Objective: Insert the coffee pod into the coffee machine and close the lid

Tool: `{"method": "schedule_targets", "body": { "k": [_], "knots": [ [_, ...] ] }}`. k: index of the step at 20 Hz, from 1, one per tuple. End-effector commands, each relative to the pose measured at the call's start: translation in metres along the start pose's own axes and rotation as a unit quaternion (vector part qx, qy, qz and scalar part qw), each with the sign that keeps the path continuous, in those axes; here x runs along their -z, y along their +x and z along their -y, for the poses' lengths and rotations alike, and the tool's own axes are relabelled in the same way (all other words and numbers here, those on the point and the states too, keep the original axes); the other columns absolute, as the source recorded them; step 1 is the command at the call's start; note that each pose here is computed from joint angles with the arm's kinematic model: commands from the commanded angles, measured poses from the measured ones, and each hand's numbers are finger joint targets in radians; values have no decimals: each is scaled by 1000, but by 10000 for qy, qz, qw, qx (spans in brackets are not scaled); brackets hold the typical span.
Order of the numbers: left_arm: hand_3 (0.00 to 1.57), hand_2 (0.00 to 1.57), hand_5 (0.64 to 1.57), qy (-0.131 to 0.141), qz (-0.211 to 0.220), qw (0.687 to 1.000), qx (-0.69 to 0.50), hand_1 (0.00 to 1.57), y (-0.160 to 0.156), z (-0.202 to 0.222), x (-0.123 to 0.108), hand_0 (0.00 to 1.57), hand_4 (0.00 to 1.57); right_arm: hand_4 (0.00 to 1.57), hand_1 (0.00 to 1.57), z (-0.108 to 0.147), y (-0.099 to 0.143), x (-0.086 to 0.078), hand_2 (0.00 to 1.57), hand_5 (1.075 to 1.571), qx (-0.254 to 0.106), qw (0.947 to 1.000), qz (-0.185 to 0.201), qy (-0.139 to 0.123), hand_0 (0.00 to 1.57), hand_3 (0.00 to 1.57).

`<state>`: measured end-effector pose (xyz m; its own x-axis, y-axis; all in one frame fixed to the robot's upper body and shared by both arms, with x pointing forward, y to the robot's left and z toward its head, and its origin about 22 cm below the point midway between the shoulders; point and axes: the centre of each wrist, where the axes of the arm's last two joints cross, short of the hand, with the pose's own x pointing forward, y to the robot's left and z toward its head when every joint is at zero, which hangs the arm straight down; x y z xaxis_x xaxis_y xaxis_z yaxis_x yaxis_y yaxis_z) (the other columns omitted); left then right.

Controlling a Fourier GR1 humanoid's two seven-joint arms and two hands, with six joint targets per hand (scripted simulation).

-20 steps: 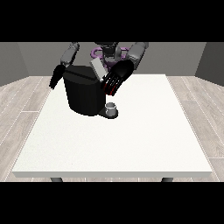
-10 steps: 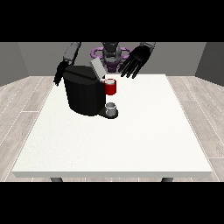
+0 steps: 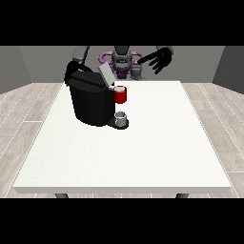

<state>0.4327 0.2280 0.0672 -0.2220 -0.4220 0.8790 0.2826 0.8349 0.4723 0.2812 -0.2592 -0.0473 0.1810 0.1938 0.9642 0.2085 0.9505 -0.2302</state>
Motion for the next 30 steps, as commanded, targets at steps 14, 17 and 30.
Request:
{"method": "schedule_targets", "body": {
  "k": [14, 17, 30],
  "knots": [
    [0, 0, 1571, 99, -1240, 9707, -2058, 0, -108, 95, -105, 0, 390, 251, 0, -1, 76, 13, 0, 1571, -93, 9898, 749, 1208, 0, 0],
    [0, 0, 1571, -255, -805, 9742, -2092, 0, -86, 88, -90, 0, 429, 0, 0, 20, 61, 29, 0, 1571, -243, 9950, 750, 613, 0, 0],
    [0, 0, 1571, 256, -355, 9817, -1853, 0, -58, 68, -102, 0, 356, 97, 0, 31, 105, 68, 0, 1571, 856, 9909, 534, 889, 0, 0]
  ]
}}
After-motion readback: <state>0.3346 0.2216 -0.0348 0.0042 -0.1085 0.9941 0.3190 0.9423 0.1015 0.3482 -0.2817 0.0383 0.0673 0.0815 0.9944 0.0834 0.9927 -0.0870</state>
